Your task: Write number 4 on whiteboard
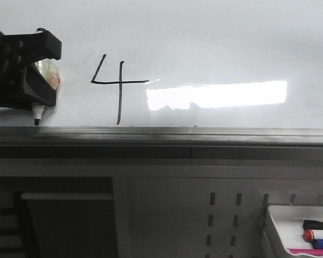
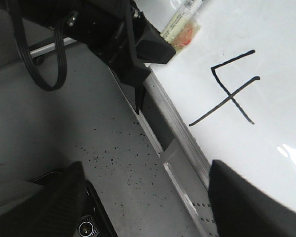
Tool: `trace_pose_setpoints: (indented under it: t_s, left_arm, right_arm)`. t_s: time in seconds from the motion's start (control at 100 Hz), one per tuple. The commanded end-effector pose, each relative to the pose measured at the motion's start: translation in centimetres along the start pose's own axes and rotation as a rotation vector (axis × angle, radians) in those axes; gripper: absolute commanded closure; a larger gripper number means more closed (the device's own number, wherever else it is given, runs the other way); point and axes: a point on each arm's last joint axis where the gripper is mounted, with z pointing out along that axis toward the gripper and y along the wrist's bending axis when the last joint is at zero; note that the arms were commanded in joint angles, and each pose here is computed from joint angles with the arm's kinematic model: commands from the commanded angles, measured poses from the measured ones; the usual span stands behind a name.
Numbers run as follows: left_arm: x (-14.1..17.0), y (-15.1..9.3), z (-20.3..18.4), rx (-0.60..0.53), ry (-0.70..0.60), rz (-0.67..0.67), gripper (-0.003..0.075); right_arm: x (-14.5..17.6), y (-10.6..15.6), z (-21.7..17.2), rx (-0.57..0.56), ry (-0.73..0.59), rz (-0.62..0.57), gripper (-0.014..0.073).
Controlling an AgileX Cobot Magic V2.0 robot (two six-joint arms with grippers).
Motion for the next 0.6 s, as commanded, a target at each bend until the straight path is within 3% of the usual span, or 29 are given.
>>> trace_pose_setpoints:
  t_s: [0.0, 0.09, 0.18, 0.25, 0.38, 0.41, 0.48, 0.59]
  left_arm:
    - [-1.6, -0.6, -0.5, 0.026, -0.098, -0.018, 0.0468]
    - [-1.6, -0.6, -0.5, 0.026, -0.094, -0.018, 0.0367]
    - [-1.7, -0.7, -1.0, 0.033, -0.097, -0.018, 0.0342]
    - [-1.9, -0.9, -1.8, 0.046, -0.111, -0.017, 0.0343]
    - [-2.4, -1.4, -4.6, 0.081, -0.151, 0.01, 0.0351]
    - [-2.4, -1.5, -5.3, 0.09, -0.159, 0.018, 0.0358]
    - [-2.5, -1.7, -7.4, 0.116, -0.201, 0.028, 0.0416]
    - [-2.1, -1.6, -11.1, 0.162, -0.312, 0.062, 0.0644]
  right_arm:
    - [-1.2, -0.2, -2.2, 0.026, -0.112, -0.004, 0.013]
    - [-1.2, -0.2, -2.6, 0.028, -0.121, -0.005, 0.013]
    - [-1.0, -0.2, -3.2, 0.033, -0.124, -0.009, 0.0178]
    - [-0.7, -0.1, -3.9, 0.04, -0.122, -0.012, 0.0295]
    - [0.6, -0.1, -5.3, 0.068, -0.139, 0.003, 0.0636]
    - [1.0, 0.0, -5.9, 0.071, -0.159, 0.007, 0.0664]
    - [2.1, 0.3, -7.0, 0.08, -0.212, 0.024, 0.0655]
    - [4.5, 0.8, -8.7, 0.102, -0.351, 0.025, 0.0655]
